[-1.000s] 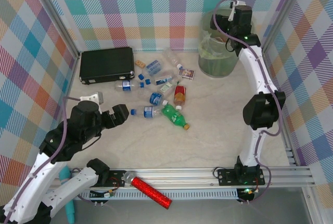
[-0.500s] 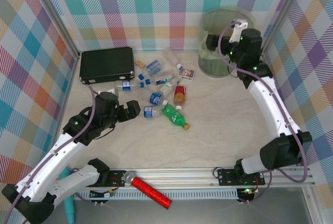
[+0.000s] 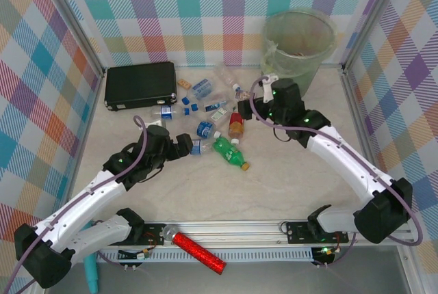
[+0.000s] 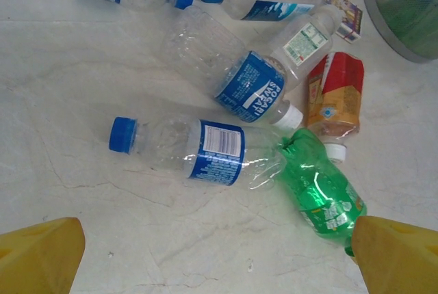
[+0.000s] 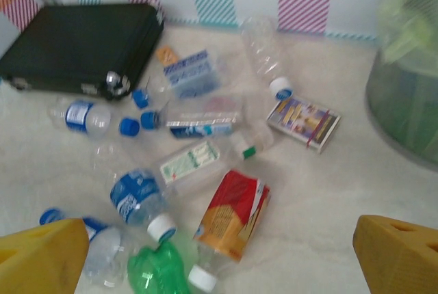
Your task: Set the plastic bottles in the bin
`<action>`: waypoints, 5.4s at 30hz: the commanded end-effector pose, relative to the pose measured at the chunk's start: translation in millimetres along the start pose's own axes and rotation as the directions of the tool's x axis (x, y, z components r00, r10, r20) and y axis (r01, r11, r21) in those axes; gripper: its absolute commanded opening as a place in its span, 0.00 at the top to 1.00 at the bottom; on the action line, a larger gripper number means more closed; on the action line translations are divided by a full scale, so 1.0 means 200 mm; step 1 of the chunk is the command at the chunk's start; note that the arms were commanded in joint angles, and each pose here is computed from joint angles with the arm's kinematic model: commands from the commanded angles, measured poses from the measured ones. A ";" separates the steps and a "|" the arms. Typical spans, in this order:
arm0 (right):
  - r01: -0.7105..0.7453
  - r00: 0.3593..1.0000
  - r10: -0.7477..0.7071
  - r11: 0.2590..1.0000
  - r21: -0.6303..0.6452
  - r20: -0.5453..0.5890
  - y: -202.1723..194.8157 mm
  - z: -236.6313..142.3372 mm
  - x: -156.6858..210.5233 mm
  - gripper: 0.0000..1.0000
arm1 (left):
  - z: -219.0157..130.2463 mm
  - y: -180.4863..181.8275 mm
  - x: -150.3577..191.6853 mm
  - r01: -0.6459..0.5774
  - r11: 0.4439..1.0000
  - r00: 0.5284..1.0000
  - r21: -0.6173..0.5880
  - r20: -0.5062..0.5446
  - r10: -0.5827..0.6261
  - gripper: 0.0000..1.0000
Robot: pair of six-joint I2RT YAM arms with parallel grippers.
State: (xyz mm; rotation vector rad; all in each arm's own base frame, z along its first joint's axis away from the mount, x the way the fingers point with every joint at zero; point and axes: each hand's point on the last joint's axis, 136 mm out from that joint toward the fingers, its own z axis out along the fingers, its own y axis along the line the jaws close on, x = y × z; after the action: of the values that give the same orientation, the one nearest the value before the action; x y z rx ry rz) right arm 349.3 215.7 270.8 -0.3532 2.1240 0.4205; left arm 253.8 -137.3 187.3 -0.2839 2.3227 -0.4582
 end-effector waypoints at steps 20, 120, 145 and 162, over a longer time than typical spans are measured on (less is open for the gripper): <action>0.081 0.789 -0.201 0.971 -0.225 -0.580 0.34 0.28 0.67 0.13 | 0.00 0.15 0.07 0.005 0.998 0.999 -0.068 0.037 -0.003 0.00; -0.161 0.889 0.025 0.952 0.259 0.458 -0.54 -0.31 -1.05 0.49 | -0.24 -0.28 -0.17 -0.032 0.970 0.998 0.241 0.064 0.017 0.00; -0.251 0.855 0.053 0.913 0.321 0.516 -1.08 0.05 -1.32 0.00 | -0.42 -0.13 -0.19 -0.050 0.982 0.992 0.182 0.124 0.028 0.01; -0.259 0.876 0.203 0.963 0.070 0.438 -0.63 -0.17 -1.06 0.01 | -0.26 -0.10 -0.09 -0.006 0.989 0.999 0.145 0.045 -0.001 0.00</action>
State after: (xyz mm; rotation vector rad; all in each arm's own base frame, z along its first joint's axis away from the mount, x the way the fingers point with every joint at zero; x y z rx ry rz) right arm 511.3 85.3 436.3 0.1068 1.7777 0.3605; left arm 228.5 -135.4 244.3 -0.1994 2.2343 -0.5985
